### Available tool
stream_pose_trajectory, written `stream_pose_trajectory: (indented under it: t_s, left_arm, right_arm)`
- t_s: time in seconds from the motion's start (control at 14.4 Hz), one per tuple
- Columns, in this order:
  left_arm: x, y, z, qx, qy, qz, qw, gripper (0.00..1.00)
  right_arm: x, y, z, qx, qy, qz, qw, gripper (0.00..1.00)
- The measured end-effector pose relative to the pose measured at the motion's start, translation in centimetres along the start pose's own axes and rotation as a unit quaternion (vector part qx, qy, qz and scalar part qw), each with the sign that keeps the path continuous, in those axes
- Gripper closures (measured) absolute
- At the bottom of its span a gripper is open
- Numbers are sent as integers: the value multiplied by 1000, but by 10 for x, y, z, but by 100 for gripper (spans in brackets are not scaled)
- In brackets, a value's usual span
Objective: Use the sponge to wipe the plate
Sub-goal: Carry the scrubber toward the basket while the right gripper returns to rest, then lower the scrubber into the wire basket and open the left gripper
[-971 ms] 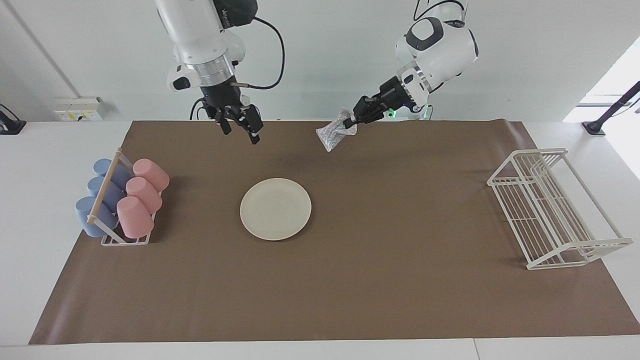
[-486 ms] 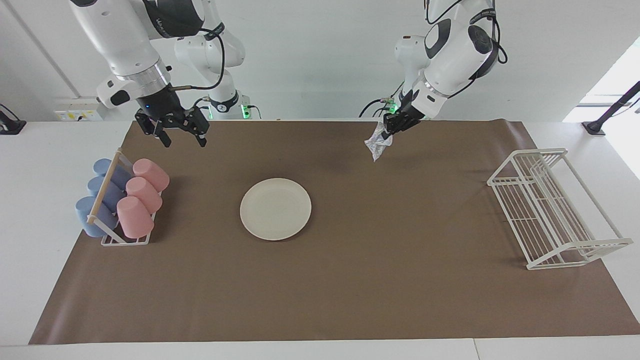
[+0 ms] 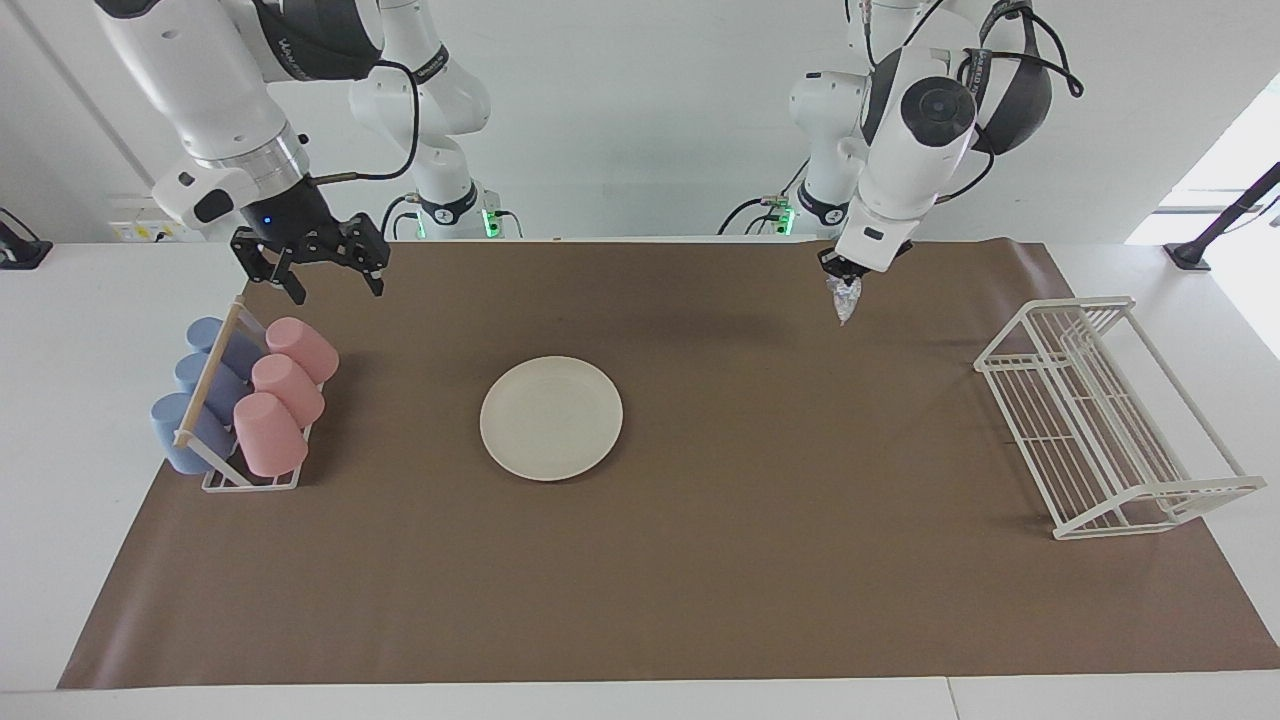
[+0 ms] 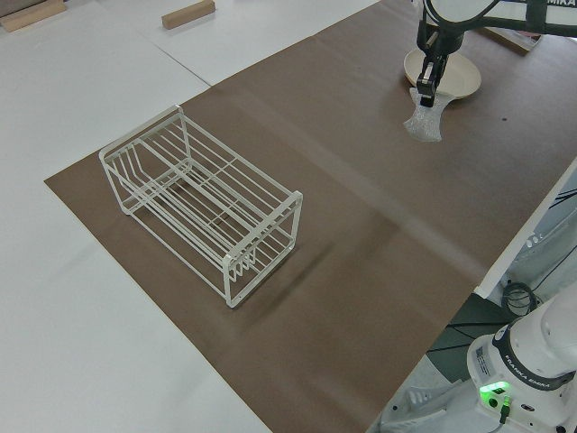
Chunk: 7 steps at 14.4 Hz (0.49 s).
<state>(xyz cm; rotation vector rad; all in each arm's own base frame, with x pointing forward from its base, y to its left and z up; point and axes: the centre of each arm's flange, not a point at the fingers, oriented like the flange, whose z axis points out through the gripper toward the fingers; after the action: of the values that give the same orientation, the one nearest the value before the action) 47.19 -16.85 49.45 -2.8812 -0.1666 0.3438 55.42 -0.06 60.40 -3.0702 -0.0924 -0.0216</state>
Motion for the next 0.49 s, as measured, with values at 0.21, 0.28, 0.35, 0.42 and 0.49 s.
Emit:
stream_pose_trajectory:
  t_s: [0.21,0.28,0.35,0.42,0.49]
  left_arm:
    - [19,4,11,115,0,9,993,93]
    - [24,2,15,150,3,10,989,93]
    - [28,0,19,180,7,10,984,93]
    - [32,-4,22,210,11,9,978,93]
    - [36,-9,24,242,14,6,970,93]
  right_arm:
    - [-11,40,-5,3,-28,-5,1000,0]
    - [-12,43,-4,4,-29,3,1000,0]
    - [-12,42,-4,3,-32,21,999,0]
    - [-12,39,-3,3,-33,42,999,0]
    - [-11,36,-3,2,-33,53,998,0]
